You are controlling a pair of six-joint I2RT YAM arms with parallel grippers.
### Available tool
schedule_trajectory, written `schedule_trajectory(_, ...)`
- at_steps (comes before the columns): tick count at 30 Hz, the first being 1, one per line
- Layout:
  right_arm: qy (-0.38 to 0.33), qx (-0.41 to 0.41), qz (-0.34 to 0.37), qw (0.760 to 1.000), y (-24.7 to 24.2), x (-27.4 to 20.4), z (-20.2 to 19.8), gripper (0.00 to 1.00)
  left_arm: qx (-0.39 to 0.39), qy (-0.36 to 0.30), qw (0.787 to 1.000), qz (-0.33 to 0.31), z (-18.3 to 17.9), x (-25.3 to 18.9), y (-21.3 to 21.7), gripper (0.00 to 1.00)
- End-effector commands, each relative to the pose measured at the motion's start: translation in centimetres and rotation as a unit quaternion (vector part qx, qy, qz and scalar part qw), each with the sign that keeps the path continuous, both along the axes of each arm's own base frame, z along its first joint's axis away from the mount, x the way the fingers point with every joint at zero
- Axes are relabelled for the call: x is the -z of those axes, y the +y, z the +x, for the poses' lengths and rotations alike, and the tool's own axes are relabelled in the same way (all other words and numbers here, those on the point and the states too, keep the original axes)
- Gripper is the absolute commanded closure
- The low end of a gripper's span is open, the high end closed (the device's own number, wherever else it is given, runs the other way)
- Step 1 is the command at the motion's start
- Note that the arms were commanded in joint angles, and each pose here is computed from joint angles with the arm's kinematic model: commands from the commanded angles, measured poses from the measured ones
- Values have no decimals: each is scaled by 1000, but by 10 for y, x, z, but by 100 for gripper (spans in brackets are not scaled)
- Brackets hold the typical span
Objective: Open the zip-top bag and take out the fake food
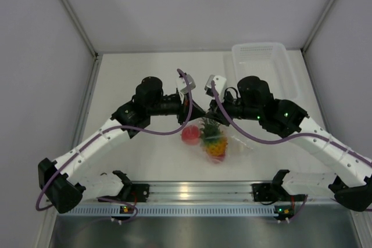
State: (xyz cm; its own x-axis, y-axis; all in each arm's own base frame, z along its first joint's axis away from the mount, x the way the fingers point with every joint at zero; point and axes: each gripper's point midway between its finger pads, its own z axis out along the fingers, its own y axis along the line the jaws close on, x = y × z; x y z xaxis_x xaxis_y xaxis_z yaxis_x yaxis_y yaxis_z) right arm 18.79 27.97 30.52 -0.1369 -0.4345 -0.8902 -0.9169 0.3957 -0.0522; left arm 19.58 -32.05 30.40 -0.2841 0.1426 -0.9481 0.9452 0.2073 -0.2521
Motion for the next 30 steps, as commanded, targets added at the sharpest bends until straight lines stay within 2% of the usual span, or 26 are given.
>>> schedule_trajectory(1,-18,8,11,1000,-10,-5,1,100,-74,-51,996,-23,25,-26,8,100)
schedule_trajectory(4,-12,13,7,1000,-17,2,-4,100,-136,-57,989,-15,45,-26,17,100)
schedule_trajectory(9,-1,22,0,1000,-28,16,-11,100,-171,-56,984,-15,51,-25,25,100)
schedule_trajectory(13,10,56,-22,998,-47,29,-13,100,-237,-67,969,-19,68,-30,40,100)
schedule_trajectory(16,26,84,-30,996,-64,37,-19,100,-309,-57,949,-17,86,-28,56,100)
schedule_trajectory(17,34,99,-25,994,-70,38,-22,100,-355,-50,934,-17,97,-26,67,100)
schedule_trajectory(20,60,123,-22,990,-81,50,-31,100,-410,-32,911,-19,108,-18,81,100)
schedule_trajectory(24,83,139,-23,987,-93,61,-42,100,-497,-26,867,-33,120,-13,111,100)
schedule_trajectory(27,81,127,8,989,-91,47,-50,100,-524,-24,851,-36,123,-10,121,100)
schedule_trajectory(30,86,125,-6,988,-91,43,-50,100,-547,-20,836,-37,127,-8,129,100)
